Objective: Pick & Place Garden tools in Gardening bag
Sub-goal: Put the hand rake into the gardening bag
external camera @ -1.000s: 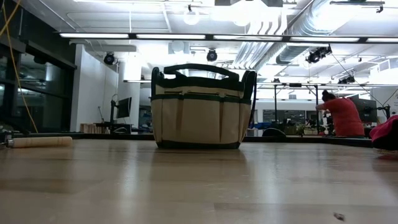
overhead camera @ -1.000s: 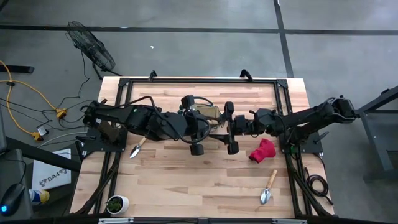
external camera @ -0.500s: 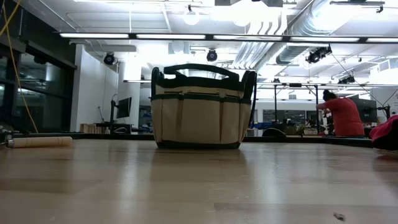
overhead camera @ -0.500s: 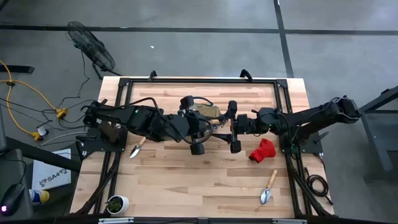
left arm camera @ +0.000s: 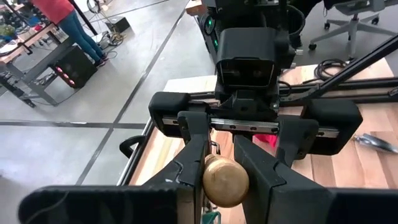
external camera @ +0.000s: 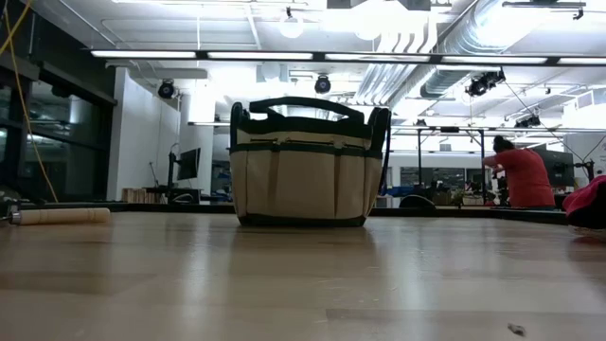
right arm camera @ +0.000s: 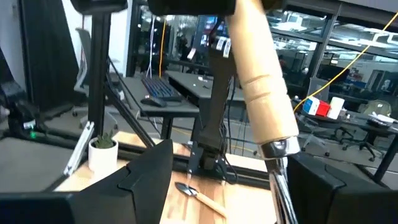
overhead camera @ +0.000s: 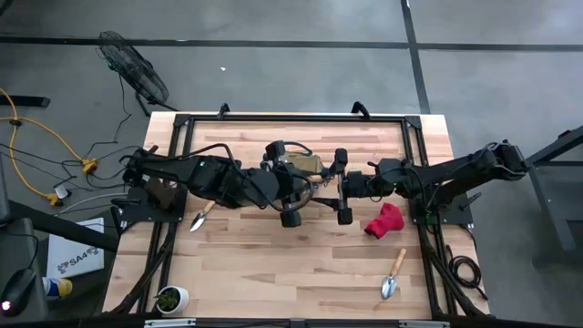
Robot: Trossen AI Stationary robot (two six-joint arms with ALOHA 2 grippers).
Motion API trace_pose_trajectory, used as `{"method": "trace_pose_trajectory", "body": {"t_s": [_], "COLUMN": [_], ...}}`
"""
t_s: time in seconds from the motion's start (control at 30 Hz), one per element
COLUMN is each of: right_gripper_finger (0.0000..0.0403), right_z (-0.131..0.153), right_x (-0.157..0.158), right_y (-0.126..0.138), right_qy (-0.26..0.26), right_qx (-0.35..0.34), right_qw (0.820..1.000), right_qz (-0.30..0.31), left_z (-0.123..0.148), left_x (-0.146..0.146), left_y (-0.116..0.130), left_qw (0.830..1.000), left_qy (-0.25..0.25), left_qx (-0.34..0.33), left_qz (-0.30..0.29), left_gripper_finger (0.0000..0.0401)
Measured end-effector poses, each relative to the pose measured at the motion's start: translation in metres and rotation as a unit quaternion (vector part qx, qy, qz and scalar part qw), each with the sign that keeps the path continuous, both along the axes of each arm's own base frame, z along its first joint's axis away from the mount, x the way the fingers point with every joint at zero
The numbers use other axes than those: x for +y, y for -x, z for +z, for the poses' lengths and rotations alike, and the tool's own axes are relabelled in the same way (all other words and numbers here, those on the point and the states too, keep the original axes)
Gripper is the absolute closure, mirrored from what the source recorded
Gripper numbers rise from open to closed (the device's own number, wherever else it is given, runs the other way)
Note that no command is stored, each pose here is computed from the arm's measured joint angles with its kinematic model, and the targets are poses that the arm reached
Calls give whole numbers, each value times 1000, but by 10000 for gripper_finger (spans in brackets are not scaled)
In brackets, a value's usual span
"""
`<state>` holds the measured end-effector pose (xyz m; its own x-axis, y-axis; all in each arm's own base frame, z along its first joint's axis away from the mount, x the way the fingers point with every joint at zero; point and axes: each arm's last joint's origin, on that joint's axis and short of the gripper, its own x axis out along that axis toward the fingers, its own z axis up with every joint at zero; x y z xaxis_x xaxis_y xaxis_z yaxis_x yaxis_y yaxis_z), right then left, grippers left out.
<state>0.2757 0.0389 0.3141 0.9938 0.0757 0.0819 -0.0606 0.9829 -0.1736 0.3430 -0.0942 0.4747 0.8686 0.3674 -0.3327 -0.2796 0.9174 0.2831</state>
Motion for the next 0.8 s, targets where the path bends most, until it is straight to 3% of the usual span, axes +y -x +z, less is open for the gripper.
{"method": "trace_pose_trajectory", "body": {"t_s": [0.8], "right_gripper_finger": [160], "right_z": [7], "right_x": [-2], "right_y": [1], "right_qy": [122], "right_qx": [-47], "right_qw": [991], "right_qz": [-27], "left_z": [-14], "left_x": [2], "left_y": [-15], "left_qw": [1000], "left_qy": [-4], "left_qx": [23], "left_qz": [4], "left_gripper_finger": [342]}}
